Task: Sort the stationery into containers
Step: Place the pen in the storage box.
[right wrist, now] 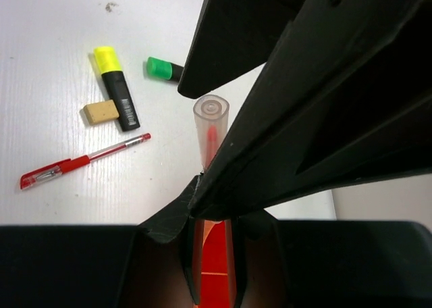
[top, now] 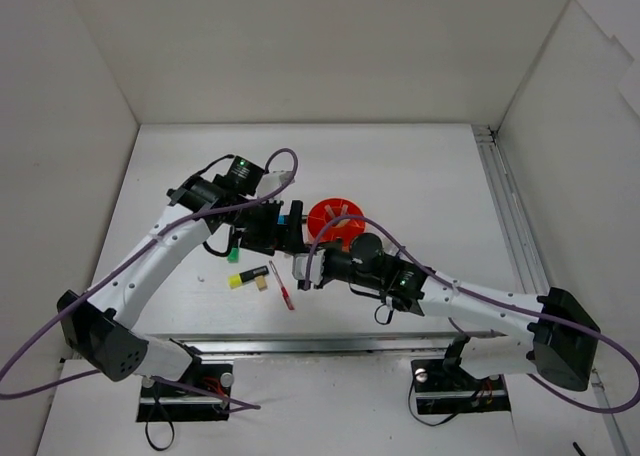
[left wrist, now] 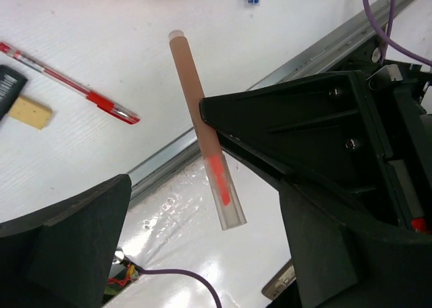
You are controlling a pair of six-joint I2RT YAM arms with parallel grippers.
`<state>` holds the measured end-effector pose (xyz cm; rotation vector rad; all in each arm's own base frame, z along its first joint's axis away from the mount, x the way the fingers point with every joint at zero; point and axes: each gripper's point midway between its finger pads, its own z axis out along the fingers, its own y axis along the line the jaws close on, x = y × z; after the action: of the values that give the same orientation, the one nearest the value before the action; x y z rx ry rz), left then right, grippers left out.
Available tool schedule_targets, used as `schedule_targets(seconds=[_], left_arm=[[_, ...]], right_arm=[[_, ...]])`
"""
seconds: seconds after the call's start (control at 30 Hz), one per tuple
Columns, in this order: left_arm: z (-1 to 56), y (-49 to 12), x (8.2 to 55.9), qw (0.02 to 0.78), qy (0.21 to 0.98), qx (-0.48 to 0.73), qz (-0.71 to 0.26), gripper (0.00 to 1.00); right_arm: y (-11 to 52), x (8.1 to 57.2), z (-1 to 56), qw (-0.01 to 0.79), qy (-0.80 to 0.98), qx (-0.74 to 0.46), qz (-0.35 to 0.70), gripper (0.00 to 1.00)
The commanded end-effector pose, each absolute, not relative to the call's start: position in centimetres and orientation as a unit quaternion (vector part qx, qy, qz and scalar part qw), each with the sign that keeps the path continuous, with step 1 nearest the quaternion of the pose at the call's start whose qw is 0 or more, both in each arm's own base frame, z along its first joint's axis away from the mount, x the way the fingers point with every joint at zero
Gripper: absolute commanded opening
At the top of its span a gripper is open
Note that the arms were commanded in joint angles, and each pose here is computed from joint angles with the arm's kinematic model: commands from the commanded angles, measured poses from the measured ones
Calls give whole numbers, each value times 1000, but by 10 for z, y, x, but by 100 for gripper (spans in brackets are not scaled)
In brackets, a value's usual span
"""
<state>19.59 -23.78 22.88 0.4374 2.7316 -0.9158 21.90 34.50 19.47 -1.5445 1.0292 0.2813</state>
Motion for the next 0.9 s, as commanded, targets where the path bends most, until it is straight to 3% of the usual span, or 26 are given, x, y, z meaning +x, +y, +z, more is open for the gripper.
schedule_targets(seconds=[0.0,0.17,0.47,0.87], left_arm=[[278,-236,224,220,907,135,-334,88],[302,-185,260,323,897,46,-298,100],[322,-95,258,492,843,-115,-183,100],[283,-83,258,480,854,-131,-154,100]], right_arm=[[350,221,239,659,439,-592,146,0],[319,267,256,690,532,-467,150,0],[273,320,263,695,617,-331,165,0],[276,346,244,670,644,-310,200,0]])
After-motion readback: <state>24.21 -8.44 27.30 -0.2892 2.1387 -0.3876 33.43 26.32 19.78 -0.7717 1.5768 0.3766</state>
